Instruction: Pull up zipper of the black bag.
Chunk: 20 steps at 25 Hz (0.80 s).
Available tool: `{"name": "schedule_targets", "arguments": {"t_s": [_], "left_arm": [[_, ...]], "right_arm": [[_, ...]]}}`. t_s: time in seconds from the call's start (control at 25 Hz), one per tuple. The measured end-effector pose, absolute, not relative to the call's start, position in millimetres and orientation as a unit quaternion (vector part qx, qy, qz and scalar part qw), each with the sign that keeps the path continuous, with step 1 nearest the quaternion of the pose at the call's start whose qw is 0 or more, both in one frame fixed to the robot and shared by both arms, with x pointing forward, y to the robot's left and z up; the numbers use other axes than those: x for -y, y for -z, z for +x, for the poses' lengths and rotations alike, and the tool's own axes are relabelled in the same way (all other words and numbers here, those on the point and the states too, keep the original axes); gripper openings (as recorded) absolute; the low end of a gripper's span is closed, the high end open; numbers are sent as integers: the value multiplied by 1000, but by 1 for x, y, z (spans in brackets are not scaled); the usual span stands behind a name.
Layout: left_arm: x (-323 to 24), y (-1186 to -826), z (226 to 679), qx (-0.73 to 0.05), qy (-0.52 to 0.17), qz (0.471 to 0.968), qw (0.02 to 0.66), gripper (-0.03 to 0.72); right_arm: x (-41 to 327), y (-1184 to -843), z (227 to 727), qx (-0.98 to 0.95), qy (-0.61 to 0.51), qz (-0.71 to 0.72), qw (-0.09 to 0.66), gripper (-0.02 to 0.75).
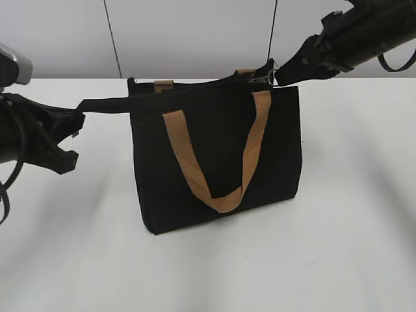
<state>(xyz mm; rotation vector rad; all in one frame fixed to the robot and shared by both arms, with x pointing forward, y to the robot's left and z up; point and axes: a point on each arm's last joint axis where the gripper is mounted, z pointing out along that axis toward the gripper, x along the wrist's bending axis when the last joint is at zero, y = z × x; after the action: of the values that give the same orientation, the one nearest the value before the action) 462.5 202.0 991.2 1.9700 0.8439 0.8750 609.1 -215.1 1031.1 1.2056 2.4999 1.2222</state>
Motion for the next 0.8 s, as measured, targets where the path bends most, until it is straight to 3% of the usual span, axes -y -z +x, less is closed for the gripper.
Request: {"name": "schedule_targets", "arguments": {"t_s": [0.16, 0.28, 0.4, 0.48, 0.56, 0.8], "left_arm": [[-202, -991, 463, -338, -345, 778, 403, -3], [-204, -991, 464, -383, -334, 756, 412, 17], [-208, -990, 464, -447, -311, 726, 421, 164], [-209, -988, 464, -474, -291, 720, 415, 305], [-209, -987, 464, -507, -258, 721, 397, 387], [-203, -1001, 468, -546, -193, 734, 356, 410]], "right_arm": [[214, -1033, 608, -823, -404, 396, 50, -1], [210, -1035, 606, -825, -406, 391, 49, 18], [204, -1036, 604, -829, -405, 383, 47, 146], [203, -1038, 602, -831, -405, 377, 49, 274], [200, -1044, 599, -833, -406, 371, 54, 337], [191, -1059, 579, -853, -376, 355, 69, 365]]}}
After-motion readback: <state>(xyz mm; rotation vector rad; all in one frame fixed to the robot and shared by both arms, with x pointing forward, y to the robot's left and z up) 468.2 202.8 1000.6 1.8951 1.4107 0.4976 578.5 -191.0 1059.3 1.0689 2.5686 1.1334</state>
